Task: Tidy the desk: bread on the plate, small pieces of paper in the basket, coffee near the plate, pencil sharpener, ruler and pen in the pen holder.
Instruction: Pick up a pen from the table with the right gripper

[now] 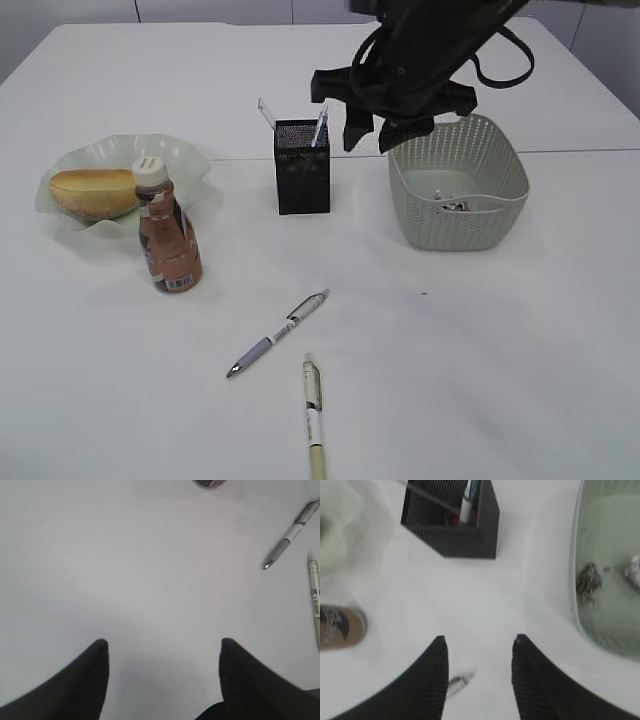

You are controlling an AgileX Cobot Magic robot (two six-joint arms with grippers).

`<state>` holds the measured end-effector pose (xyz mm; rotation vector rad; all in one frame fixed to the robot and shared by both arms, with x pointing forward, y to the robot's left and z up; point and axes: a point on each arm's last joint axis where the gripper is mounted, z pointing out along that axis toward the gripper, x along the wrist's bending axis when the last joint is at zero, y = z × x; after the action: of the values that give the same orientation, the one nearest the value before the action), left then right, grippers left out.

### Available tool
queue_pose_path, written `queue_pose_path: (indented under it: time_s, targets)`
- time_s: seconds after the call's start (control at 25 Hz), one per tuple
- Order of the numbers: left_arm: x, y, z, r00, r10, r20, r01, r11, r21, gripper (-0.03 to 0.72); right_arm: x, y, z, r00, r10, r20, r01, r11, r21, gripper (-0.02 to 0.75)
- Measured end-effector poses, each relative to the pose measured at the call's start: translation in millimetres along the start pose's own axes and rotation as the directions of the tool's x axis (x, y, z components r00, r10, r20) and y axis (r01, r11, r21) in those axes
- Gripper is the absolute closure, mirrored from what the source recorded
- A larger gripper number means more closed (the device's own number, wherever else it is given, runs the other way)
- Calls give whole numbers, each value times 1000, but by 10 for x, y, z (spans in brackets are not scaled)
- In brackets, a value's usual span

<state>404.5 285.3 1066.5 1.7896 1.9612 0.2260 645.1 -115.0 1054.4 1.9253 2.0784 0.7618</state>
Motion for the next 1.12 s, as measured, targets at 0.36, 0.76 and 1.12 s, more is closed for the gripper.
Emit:
queue_pose_path:
  time_s: [0.36, 0.76, 1.12]
  targets:
    - [0, 0, 0, 1000, 0, 0, 0, 1000, 0, 183, 331, -310, 7, 986, 162, -27, -152, 962, 229, 412]
    - [-17, 0, 0, 1000, -12, 18, 12, 1000, 0, 183, 449, -548, 589, 840, 526, 136, -539, 778, 322, 379]
    - [-18, 0, 0, 1000, -13, 20, 13, 1000, 0, 183, 656, -834, 991, 763, 598, 245, -646, 694, 320, 366]
